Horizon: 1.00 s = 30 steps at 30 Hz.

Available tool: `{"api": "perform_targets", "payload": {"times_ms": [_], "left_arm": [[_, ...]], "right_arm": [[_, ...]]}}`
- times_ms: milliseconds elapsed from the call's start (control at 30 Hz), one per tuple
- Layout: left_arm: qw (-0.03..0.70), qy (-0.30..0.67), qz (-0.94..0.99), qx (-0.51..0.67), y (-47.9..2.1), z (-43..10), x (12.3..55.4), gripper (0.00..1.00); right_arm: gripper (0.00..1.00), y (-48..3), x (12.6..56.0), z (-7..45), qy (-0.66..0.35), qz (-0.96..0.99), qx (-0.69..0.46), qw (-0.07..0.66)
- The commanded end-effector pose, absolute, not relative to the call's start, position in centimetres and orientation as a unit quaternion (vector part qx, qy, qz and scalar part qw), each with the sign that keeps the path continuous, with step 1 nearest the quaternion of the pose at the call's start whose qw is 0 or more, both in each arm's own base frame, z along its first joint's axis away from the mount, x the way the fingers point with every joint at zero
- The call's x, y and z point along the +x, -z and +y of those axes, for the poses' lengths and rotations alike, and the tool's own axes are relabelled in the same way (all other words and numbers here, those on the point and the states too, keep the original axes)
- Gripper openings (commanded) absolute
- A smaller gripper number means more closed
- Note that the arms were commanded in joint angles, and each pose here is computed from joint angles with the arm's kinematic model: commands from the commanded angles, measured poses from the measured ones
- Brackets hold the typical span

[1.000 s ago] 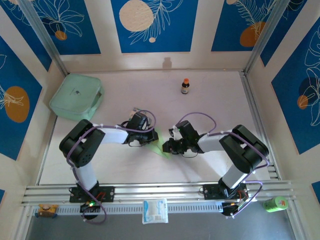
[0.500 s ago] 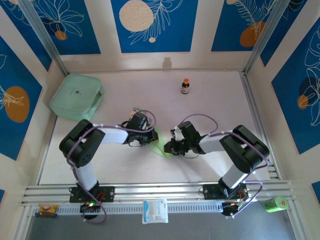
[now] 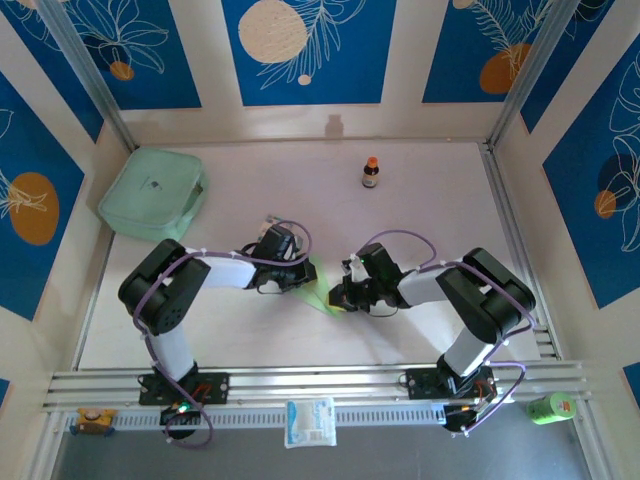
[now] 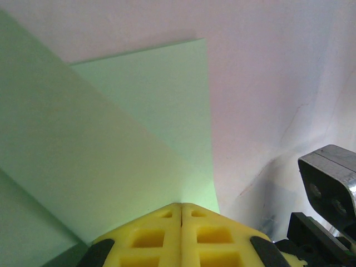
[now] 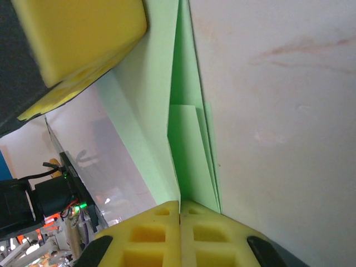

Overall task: Fold a paper plane with a square sheet of paper (pick it up from the middle)
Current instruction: Fourth fold the wing at the center of the table.

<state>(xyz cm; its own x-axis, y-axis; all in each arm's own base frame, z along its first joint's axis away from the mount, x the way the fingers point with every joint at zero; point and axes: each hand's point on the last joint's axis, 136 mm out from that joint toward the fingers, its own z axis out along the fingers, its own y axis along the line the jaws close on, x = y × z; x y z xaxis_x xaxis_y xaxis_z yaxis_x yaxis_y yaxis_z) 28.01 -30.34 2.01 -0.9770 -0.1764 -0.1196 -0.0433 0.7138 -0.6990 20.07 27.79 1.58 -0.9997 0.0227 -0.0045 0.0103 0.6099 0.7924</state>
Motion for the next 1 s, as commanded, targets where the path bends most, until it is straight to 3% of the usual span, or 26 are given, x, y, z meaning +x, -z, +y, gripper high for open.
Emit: {"api": "perform_targets", "payload": {"times_ms": [0, 100, 233, 667, 967], "left_arm": [[0.090, 0.351, 0.930, -0.063, -1.1, -29.4, 27.5, 0.03], [0.090, 0.351, 0.930, -0.062, -1.1, -29.4, 27.5, 0.02], [0.090, 0.353, 0.929, -0.061, -1.2, -29.4, 27.5, 0.02], [0.088, 0.355, 0.929, -0.062, -1.2, -29.5, 27.5, 0.02], [0.088, 0.356, 0.928, -0.061, -1.2, -29.5, 27.5, 0.02]], "right_arm": [[0.07, -0.3, 18.3, 27.0, -0.430, 0.902, 0.026, -0.036], [0.18, -1.2, 18.8, 27.3, -0.438, 0.899, 0.012, -0.021], [0.24, -2.3, 19.3, 27.3, -0.426, 0.905, -0.013, 0.007], [0.27, -1.8, 19.3, 26.2, -0.347, 0.933, -0.074, 0.052], [0.21, -0.8, 18.6, 26.3, -0.350, 0.933, -0.070, 0.031]]}}
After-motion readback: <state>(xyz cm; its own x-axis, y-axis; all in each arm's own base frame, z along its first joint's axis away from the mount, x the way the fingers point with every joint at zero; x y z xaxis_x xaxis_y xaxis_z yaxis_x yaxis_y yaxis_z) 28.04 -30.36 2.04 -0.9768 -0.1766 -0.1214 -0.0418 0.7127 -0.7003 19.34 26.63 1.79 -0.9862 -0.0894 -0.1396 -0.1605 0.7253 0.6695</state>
